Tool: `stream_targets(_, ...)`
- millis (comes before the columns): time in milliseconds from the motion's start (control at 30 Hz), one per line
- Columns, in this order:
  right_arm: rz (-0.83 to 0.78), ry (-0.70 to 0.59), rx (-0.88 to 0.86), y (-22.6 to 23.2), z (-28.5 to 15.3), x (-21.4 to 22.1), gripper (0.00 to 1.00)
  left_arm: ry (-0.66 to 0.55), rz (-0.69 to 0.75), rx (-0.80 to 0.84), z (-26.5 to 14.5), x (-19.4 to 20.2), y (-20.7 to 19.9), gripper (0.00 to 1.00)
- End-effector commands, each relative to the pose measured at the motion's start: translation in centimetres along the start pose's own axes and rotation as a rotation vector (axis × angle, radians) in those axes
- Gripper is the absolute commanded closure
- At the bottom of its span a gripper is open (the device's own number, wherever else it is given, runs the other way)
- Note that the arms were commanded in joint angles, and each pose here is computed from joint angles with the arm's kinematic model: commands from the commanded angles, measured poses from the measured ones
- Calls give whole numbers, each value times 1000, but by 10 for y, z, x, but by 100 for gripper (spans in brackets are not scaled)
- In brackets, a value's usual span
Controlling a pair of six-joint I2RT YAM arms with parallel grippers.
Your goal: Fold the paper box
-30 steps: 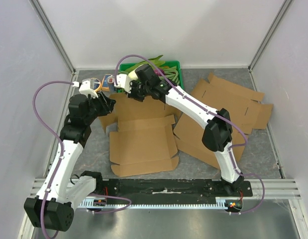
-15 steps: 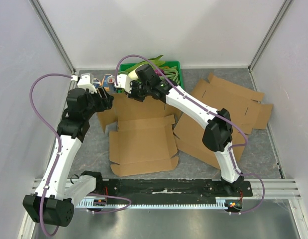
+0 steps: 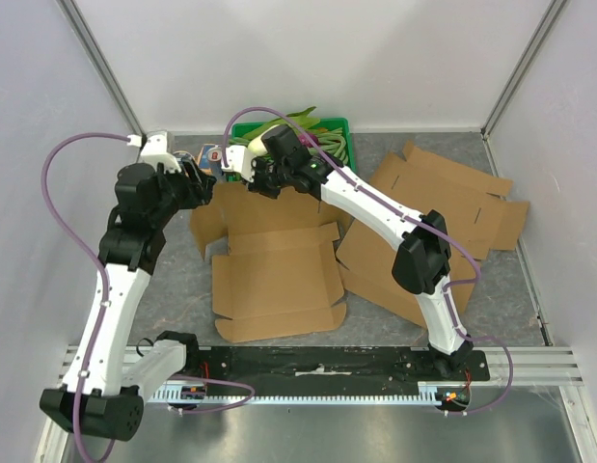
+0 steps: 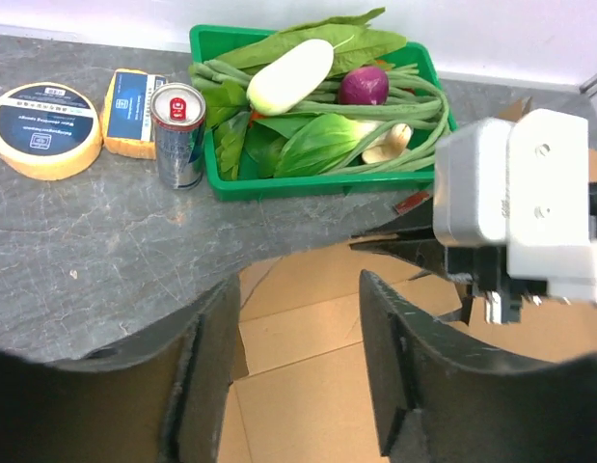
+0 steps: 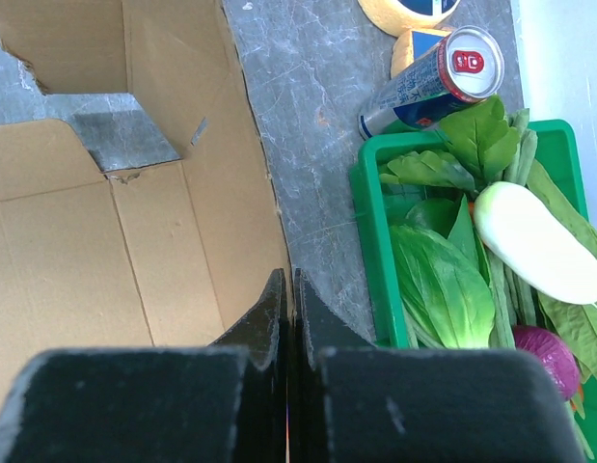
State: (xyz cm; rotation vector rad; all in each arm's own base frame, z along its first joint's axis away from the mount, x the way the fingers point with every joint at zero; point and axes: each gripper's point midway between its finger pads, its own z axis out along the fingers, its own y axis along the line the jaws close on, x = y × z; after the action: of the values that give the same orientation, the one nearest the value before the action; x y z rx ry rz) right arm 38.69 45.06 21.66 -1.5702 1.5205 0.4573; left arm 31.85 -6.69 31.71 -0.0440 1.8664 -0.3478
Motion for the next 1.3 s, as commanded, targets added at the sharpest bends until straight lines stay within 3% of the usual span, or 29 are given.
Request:
stream_targets(0,26,-58,-33,4,-15,-22,100,117,54,42,21,19,-2,45)
stream_targets(167,32,-57,-32,4,-14,-22,100,171,78,31,34,37,5,62)
stream_targets(300,42,-68,-36,4,-15,-25,100,176,65,46,37,44,3,66)
stream_targets(433,81,-78,-34,6,-15,-28,100,210,35,30,43,55,7,75)
stream_targets(467,102,-82,-10,2,-13,-29,100,219,29,21,45,59,8,83)
stream_targets(533,265,-36,142,-16,-14,-23,81,221,15,-38,47,65,19,93)
stream_targets(567,350,-29,248,-33,-22,-25,63,202,12,-51,48,63,21,96)
stream_targets(600,566,-30,326,-37,-28,-24,58,178,9,-67,49,60,24,97)
stream_targets(667,741,17,493,-46,-58,-9,36,168,20,-78,49,66,28,98)
stream_targets(700,815,-2,526,-45,-69,-11,13,141,31,-82,50,60,29,98)
stream_targets(767,913,-77,603,-49,-105,-24,2,125,41,-75,49,57,28,98)
stream_targets(900,1029,-192,738,-54,-173,-40,2,84,53,-51,49,49,24,98)
stream_targets(967,1190,-251,684,-36,-167,-36,2,81,56,-39,50,50,22,98)
stream_targets(1000,1258,-338,623,-27,-179,-51,2,85,58,-32,50,51,21,98)
stream_targets(1033,1418,-428,538,-15,-158,-48,2,83,58,-31,50,53,22,98)
stream_targets(1100,1606,-550,417,-3,-157,-58,2,84,58,-21,50,56,21,98)
stream_targets(1267,2063,-766,396,-10,-141,-34,8,68,52,-21,47,56,21,98)
